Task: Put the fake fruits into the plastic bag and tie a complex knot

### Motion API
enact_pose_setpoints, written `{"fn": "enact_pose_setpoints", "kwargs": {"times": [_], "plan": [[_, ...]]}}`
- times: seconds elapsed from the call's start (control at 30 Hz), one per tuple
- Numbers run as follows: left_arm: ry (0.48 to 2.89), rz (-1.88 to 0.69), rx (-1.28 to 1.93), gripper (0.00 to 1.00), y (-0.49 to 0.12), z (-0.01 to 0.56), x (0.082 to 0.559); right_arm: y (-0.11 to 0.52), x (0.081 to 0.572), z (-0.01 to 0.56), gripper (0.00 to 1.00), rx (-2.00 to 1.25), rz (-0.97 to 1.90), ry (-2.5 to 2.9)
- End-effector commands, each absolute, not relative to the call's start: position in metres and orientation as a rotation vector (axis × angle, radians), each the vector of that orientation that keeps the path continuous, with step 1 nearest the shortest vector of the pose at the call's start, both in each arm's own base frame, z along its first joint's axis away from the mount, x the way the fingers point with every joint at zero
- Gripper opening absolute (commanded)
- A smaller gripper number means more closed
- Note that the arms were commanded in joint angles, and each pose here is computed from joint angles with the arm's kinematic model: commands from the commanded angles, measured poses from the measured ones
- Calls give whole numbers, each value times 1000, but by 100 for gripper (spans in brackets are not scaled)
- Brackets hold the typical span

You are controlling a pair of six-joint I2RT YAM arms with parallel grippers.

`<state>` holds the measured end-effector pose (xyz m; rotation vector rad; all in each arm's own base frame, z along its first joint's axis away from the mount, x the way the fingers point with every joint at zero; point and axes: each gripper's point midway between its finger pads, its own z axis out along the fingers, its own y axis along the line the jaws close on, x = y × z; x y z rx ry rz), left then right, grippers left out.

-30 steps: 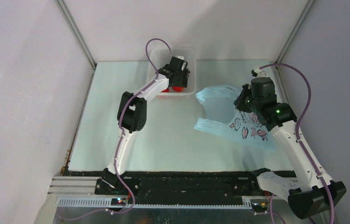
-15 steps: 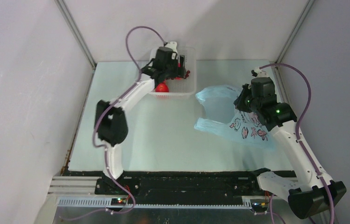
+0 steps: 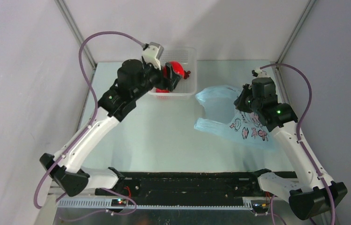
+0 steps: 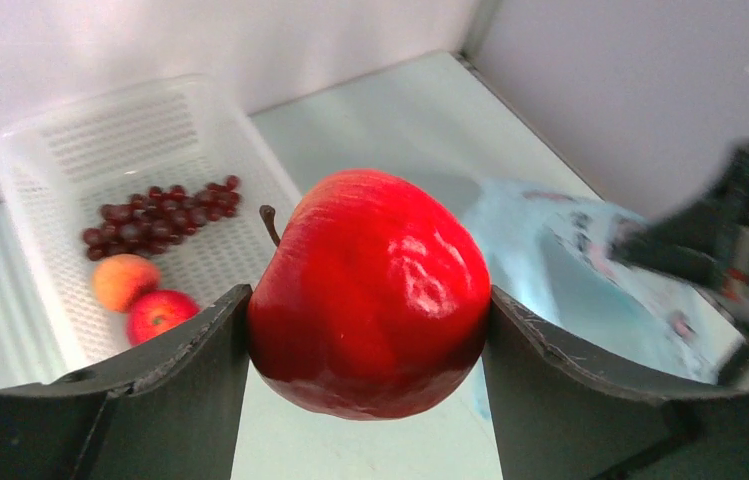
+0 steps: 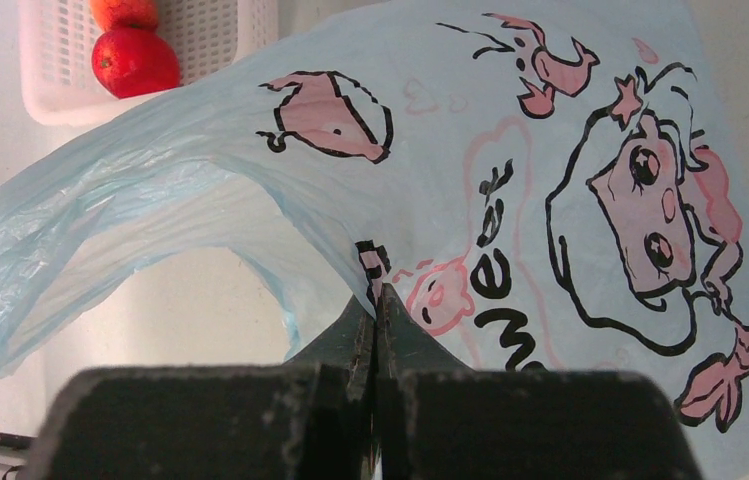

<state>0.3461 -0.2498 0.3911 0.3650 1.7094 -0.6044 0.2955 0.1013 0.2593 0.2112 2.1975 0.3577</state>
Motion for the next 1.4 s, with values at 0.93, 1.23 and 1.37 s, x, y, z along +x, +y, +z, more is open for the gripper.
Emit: {"fn": "enact_pose_setpoints", "kwargs": {"times": [0.93, 1.23, 1.37], "plan": [[1872, -937, 730, 46, -414, 298, 258, 131, 274, 293, 0, 81, 572, 2118], [1901, -998, 736, 83, -425, 285, 254, 133, 275, 291, 0, 80, 579, 2127], [1910, -971, 744, 90, -422, 282, 255, 133, 275, 290, 0, 80, 580, 2127]]}}
